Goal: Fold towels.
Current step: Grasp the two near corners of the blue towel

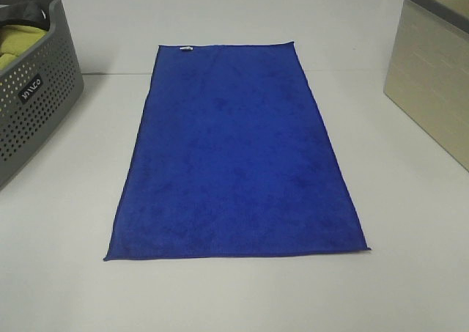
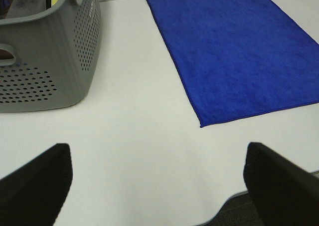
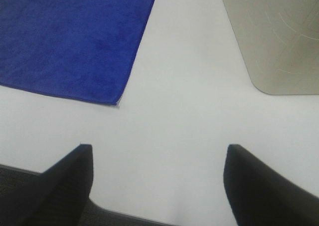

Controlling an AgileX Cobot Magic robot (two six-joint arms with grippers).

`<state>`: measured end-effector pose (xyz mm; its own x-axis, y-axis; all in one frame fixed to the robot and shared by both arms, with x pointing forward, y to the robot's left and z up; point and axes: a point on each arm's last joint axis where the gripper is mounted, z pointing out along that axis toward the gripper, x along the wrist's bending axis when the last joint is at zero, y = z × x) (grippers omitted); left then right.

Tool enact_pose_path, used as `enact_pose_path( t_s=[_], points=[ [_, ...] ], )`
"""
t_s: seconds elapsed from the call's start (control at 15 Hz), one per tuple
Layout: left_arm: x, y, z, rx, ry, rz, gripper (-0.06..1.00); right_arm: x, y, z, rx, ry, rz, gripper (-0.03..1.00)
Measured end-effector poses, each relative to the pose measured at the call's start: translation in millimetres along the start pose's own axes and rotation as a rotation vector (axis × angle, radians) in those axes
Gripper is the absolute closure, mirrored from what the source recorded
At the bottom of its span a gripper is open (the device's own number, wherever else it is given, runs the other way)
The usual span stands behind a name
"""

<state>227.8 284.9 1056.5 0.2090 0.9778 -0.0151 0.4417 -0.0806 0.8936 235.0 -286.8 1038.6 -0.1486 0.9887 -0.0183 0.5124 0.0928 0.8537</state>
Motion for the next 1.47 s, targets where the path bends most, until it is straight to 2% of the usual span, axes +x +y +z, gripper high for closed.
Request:
enact_pose_path(
  t_s=[1.47],
  points=[
    [0.0, 0.0, 0.0, 0.000, 0.000, 0.000, 0.06, 0.0, 0.0, 0.0, 0.000, 0.000, 0.000, 0.25]
  ],
)
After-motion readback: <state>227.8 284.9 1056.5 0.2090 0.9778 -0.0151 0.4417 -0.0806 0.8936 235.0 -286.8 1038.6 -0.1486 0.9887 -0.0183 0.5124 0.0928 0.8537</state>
